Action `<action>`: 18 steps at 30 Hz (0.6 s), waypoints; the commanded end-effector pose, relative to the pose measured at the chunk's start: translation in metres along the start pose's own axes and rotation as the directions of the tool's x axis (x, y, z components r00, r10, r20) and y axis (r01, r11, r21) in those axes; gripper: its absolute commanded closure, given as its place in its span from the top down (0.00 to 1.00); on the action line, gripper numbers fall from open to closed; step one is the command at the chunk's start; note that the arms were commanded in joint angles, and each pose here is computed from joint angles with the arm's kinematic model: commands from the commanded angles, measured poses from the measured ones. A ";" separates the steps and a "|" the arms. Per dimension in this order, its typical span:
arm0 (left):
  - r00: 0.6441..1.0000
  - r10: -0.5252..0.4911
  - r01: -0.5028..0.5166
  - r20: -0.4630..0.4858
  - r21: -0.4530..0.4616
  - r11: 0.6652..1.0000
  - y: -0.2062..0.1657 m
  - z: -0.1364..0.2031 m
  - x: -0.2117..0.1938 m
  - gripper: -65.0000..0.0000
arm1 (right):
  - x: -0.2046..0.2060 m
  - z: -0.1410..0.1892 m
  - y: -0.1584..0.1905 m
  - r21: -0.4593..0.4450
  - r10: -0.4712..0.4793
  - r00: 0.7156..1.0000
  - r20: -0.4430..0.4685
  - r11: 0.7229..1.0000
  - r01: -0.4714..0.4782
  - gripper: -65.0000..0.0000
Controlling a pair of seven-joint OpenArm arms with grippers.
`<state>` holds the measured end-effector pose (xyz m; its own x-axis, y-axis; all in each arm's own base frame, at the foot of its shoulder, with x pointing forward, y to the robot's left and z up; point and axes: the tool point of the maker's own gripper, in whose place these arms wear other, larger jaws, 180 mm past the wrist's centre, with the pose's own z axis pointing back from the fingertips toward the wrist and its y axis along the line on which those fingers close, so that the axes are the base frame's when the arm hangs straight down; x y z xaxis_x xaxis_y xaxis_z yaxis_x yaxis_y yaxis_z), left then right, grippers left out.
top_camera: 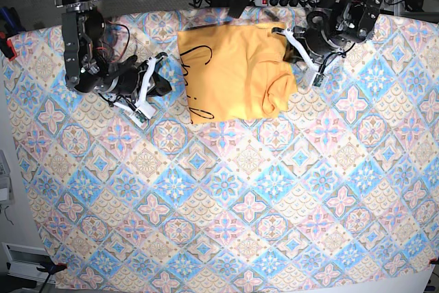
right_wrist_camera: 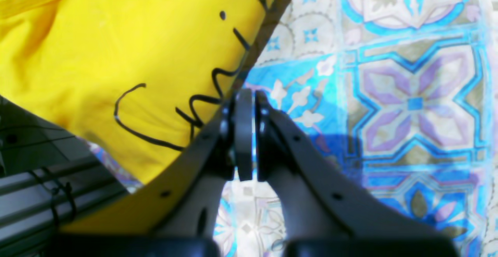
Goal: Fold the T-shirt properly
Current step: 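Release the shirt with the left gripper and smooth the folded bundle's edge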
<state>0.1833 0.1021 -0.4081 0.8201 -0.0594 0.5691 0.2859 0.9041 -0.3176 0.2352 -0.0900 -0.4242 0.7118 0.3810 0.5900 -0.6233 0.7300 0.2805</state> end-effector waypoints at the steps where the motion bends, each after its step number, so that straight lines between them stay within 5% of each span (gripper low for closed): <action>1: 0.999 -0.013 0.014 0.050 -0.021 1.000 -0.008 0.006 0.012 0.00 | 0.014 0.005 -0.003 -0.005 0.016 0.999 0.043 1.000 -0.016 0.02; 12: 0.944 0.093 -0.068 0.316 -0.089 0.994 -0.036 -0.012 0.081 0.00 | 0.015 0.004 -0.004 -0.007 0.016 0.999 0.045 1.000 -0.016 0.02; 18: 0.949 0.162 -0.152 0.269 -0.058 0.987 -0.015 -0.056 0.082 0.00 | 0.015 0.004 -0.004 -0.007 0.016 0.999 0.045 1.000 -0.016 0.02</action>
<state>0.2694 0.0578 -0.4079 0.7150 0.2006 0.6697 0.1735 0.8771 -0.4479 0.2366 -0.0905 -0.4241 0.7113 0.3832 0.5892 -0.6233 0.7313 0.2769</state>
